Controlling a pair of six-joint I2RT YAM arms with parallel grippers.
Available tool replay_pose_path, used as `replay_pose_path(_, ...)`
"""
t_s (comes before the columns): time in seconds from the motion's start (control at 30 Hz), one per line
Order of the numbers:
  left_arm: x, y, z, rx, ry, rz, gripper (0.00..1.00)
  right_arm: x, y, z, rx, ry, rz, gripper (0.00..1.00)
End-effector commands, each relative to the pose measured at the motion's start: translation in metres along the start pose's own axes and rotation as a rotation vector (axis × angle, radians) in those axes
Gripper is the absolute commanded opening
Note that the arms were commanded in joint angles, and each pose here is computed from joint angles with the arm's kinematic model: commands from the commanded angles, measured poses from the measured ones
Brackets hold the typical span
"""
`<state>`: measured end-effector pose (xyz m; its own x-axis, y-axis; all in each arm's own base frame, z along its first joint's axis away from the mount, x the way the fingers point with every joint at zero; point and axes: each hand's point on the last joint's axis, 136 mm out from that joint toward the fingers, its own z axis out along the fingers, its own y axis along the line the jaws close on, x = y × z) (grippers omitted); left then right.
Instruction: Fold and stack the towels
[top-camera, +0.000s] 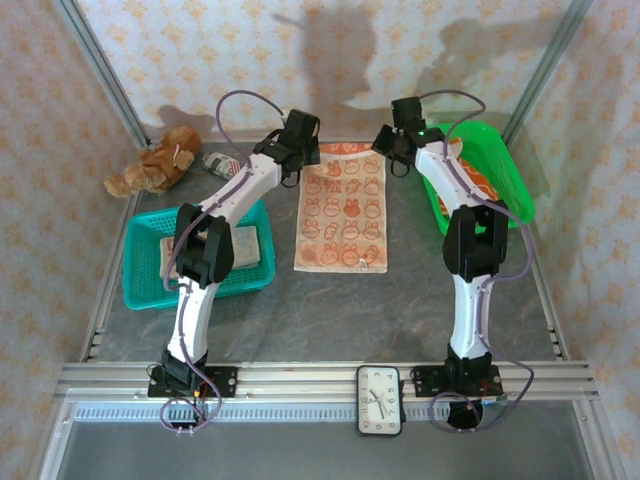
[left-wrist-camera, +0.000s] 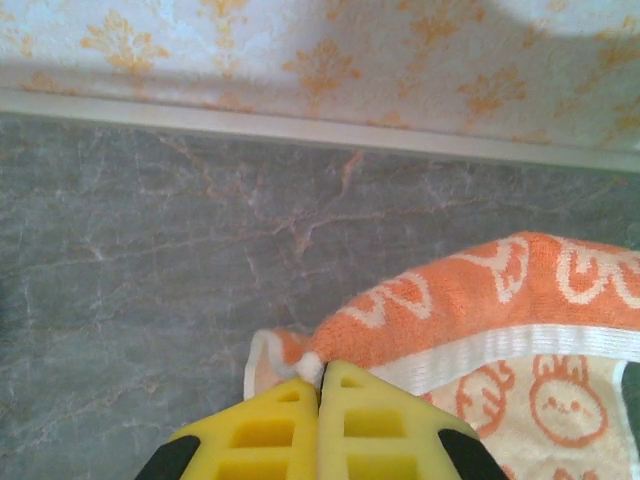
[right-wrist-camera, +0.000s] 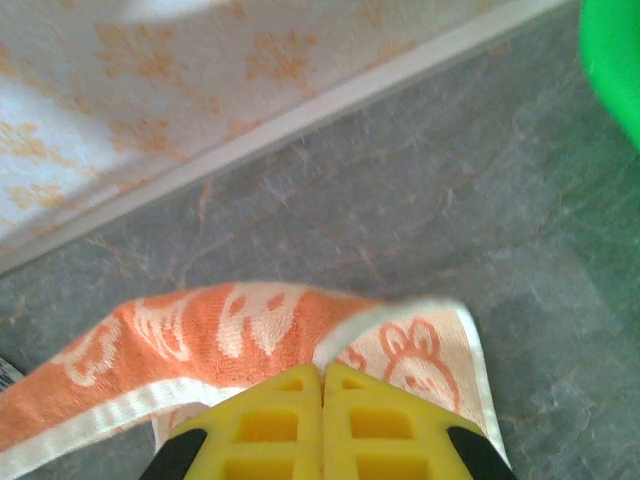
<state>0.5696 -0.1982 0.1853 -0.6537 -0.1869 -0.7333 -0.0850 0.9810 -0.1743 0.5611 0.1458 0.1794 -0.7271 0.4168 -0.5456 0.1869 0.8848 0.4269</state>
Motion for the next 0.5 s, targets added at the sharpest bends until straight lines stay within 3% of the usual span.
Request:
replay_pose_path(0.0,0.01,0.003,-0.022,0.017,0.046,0.018,0.0,0.022,-0.007,-0.012,-0.021,0.057,0.042,0.0)
replay_pose_path(0.47,0.077,0.018,-0.067,0.048,0.171,-0.039,0.0,0.095,-0.048,-0.058,0.007,0.108,0.088,0.0)
